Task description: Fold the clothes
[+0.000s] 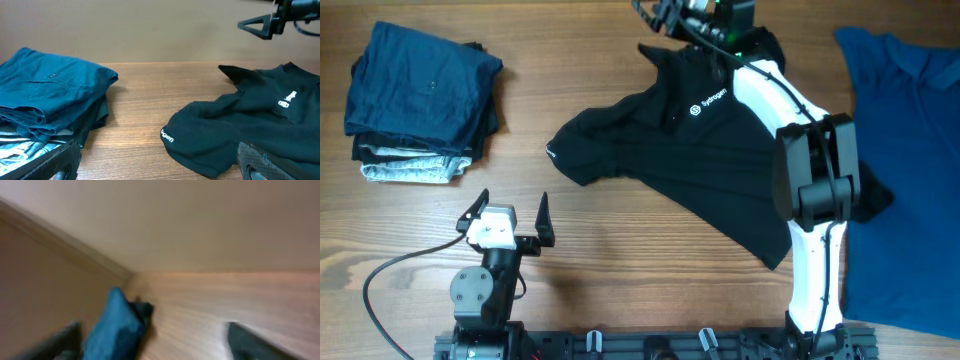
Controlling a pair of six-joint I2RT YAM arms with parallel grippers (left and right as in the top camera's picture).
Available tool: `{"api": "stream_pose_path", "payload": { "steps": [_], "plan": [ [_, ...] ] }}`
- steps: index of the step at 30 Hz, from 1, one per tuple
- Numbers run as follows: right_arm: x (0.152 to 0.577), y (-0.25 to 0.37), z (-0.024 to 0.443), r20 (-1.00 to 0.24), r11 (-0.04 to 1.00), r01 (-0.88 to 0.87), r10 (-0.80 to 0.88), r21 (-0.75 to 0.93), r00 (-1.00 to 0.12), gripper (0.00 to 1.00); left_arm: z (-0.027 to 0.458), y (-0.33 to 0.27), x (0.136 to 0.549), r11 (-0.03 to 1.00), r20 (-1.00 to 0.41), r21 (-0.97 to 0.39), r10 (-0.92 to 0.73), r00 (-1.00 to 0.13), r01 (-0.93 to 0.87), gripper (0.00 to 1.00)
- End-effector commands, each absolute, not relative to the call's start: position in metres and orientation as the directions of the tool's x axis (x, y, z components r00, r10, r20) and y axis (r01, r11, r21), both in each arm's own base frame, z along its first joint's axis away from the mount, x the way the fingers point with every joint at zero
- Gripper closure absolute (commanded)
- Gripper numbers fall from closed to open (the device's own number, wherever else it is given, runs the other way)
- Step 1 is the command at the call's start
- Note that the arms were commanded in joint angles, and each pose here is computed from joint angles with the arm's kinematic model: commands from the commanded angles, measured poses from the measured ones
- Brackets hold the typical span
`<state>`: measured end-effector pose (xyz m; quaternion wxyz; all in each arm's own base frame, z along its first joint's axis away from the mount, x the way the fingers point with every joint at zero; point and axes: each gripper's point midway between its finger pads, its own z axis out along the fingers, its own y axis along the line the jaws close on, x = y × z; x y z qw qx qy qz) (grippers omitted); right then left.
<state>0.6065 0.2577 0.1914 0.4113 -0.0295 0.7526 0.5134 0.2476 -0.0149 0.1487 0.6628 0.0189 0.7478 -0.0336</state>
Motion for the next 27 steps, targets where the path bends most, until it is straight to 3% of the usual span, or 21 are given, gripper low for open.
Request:
{"api": "stream_pose_path", "payload": {
  "steps": [1,6,7,9,10,12,15,17,20,23,25,27],
  "plan": [
    [0.600,0.242,0.232,-0.571,0.323,-0.472,0.414,0.820,-0.709,0.00,0.146,-0.013,0.248,0.998,-0.992,-0.006,0.002,-0.123,0.065,0.00],
    [0.577,0.181,0.271,-0.539,0.290,-0.459,0.348,0.840,-0.767,0.00,0.146,-0.013,0.248,0.998,-0.992,-0.006,0.002,-0.123,0.065,0.00],
    [0.574,0.164,0.277,-0.536,0.310,-0.445,0.354,0.840,-0.766,0.00,0.154,-0.013,0.249,0.998,-0.996,0.002,0.008,-0.090,0.066,0.00],
    [0.567,0.116,0.288,-0.551,0.393,-0.410,0.377,0.823,-0.745,0.01,0.192,-0.045,0.244,0.968,-0.998,0.013,-0.002,0.059,0.251,0.00],
    [0.562,0.092,0.289,-0.552,0.442,-0.375,0.393,0.815,-0.735,0.01,0.207,-0.052,0.239,0.955,-0.997,0.013,-0.010,0.077,0.295,0.00],
    [0.552,0.042,0.279,-0.557,0.572,-0.266,0.422,0.776,-0.716,0.01,0.228,-0.053,0.235,0.955,-1.000,-0.014,-0.019,0.014,0.296,0.00],
    [0.528,-0.036,0.231,-0.509,0.762,0.039,0.468,0.646,-0.722,0.00,0.259,-0.053,0.242,0.953,-0.983,-0.004,0.052,-0.179,0.302,0.00],
    [0.502,-0.079,0.196,-0.436,0.812,0.242,0.506,0.531,-0.744,0.00,0.285,-0.055,0.267,0.945,-0.957,0.046,0.135,-0.258,0.325,0.00],
    [0.483,-0.115,0.177,-0.409,0.827,0.393,0.546,0.402,-0.731,0.00,0.307,-0.078,0.328,0.923,-0.899,0.009,0.176,-0.401,0.385,0.00],
    [0.482,-0.121,0.175,-0.416,0.830,0.416,0.549,0.370,-0.725,0.00,0.270,-0.110,0.381,0.920,-0.789,0.057,0.279,-0.548,0.387,0.00],
    [0.482,-0.121,0.175,-0.416,0.830,0.417,0.550,0.371,-0.724,0.00,0.227,-0.148,0.398,0.855,-0.711,0.150,0.442,-0.547,0.497,0.00],
    [0.482,-0.121,0.175,-0.416,0.830,0.417,0.550,0.371,-0.724,0.00,0.181,-0.185,0.400,0.805,-0.645,0.131,0.513,-0.567,0.579,0.00]
  ]
}}
